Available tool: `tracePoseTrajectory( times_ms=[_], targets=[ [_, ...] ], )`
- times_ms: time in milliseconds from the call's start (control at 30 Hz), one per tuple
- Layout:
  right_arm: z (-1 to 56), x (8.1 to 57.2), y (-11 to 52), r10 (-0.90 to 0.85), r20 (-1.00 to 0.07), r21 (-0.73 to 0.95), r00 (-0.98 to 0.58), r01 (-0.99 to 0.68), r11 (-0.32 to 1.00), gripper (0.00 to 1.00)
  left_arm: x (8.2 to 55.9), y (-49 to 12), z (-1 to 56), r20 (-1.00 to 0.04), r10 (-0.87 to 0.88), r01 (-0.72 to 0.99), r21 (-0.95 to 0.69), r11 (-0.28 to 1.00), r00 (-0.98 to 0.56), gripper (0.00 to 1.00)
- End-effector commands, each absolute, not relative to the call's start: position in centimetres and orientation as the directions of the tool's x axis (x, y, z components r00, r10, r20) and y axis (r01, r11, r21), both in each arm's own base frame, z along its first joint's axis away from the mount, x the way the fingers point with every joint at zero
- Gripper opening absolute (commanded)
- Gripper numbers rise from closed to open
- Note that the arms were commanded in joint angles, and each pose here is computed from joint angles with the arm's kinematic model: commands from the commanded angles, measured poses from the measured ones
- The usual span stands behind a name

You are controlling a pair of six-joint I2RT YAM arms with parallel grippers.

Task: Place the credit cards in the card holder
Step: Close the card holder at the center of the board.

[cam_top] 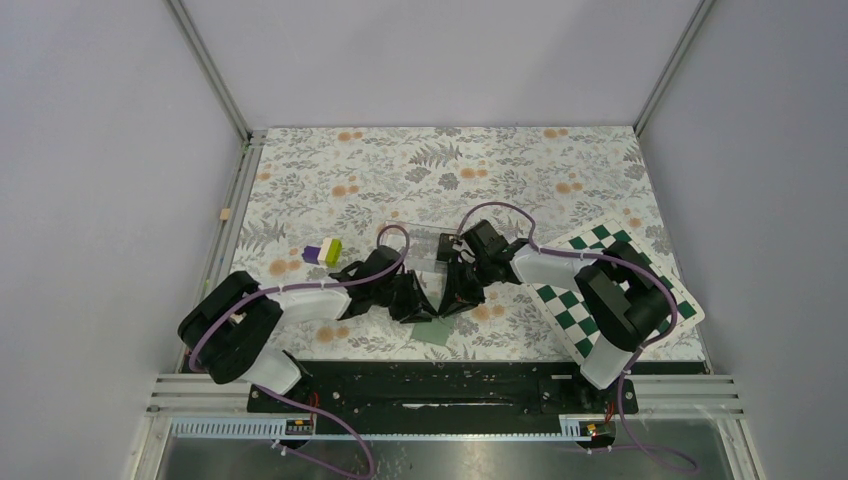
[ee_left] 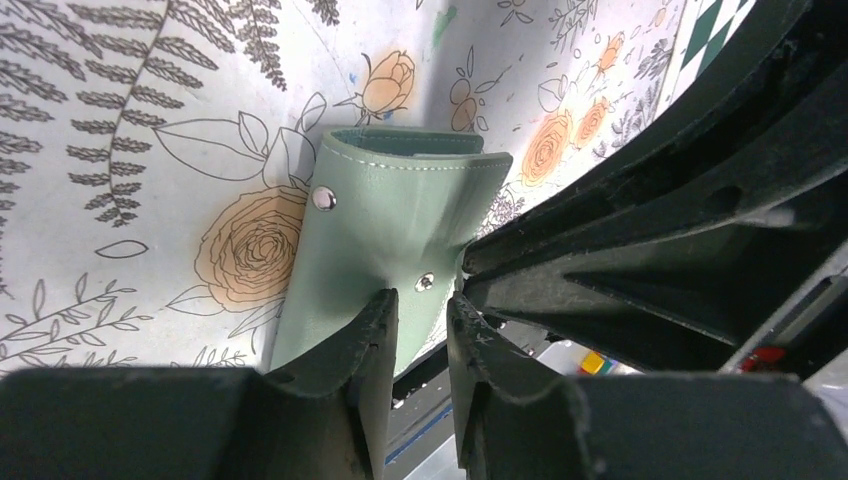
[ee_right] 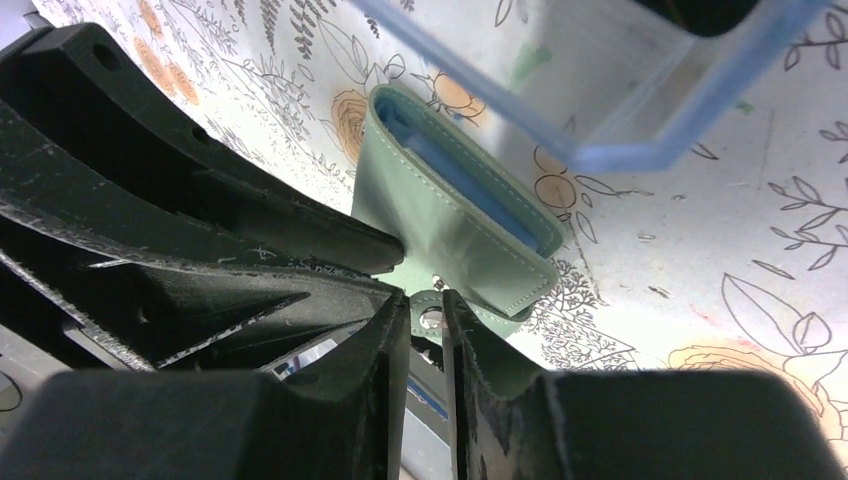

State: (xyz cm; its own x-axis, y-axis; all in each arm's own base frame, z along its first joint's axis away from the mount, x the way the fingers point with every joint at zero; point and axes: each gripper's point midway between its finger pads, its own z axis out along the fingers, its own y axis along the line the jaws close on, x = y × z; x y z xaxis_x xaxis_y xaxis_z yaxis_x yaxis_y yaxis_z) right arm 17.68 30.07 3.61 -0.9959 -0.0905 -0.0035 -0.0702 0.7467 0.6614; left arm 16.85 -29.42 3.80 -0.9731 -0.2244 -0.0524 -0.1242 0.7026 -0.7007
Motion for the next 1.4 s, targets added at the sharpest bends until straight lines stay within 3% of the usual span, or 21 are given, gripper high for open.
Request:
tracePoseTrajectory(
  times_ms=[0,167,333,533,733,1067,1367],
  targets=[
    [2.8,17.5,30.0,-0.088,0.019,0.636,-0.996,-0.056,0.770,0.24,17.3,-30.7,6.2,-0.064,-0.233,-0.094,-0.788,0.609,-0.970,0.24],
    [2.4,17.6,29.8,-0.082,0.024,0.625,-0.996,-0.049,0.779,0.23,17.1,-31.1,6.7,-0.050,-0.232,-0.093,-0.820,0.565,-0.972,0.22],
    [2.3,17.6,29.9,-0.081,0.029,0.622,-0.996,-0.045,0.782,0.23,17.1,-31.1,6.6,-0.042,-0.239,-0.101,-0.824,0.558,-0.970,0.30],
    [2.0,17.5,29.8,-0.080,0.040,0.618,-0.996,-0.039,0.785,0.23,17.2,-31.1,6.9,-0.034,-0.261,-0.115,-0.838,0.533,-0.965,0.31],
    [2.0,17.6,29.9,-0.078,0.042,0.617,-0.996,-0.036,0.786,0.24,17.0,-31.0,5.8,-0.029,-0.222,-0.111,-0.796,0.594,-0.975,0.29],
    [2.2,17.6,30.0,-0.081,0.042,0.618,-0.996,-0.038,0.785,0.24,17.1,-31.4,5.5,-0.021,-0.194,-0.104,-0.783,0.613,-0.981,0.20],
    [2.6,17.7,30.1,-0.084,0.035,0.623,-0.996,-0.044,0.781,0.25,17.2,-31.6,5.0,-0.020,-0.173,-0.095,-0.768,0.633,-0.985,0.04]
  ],
)
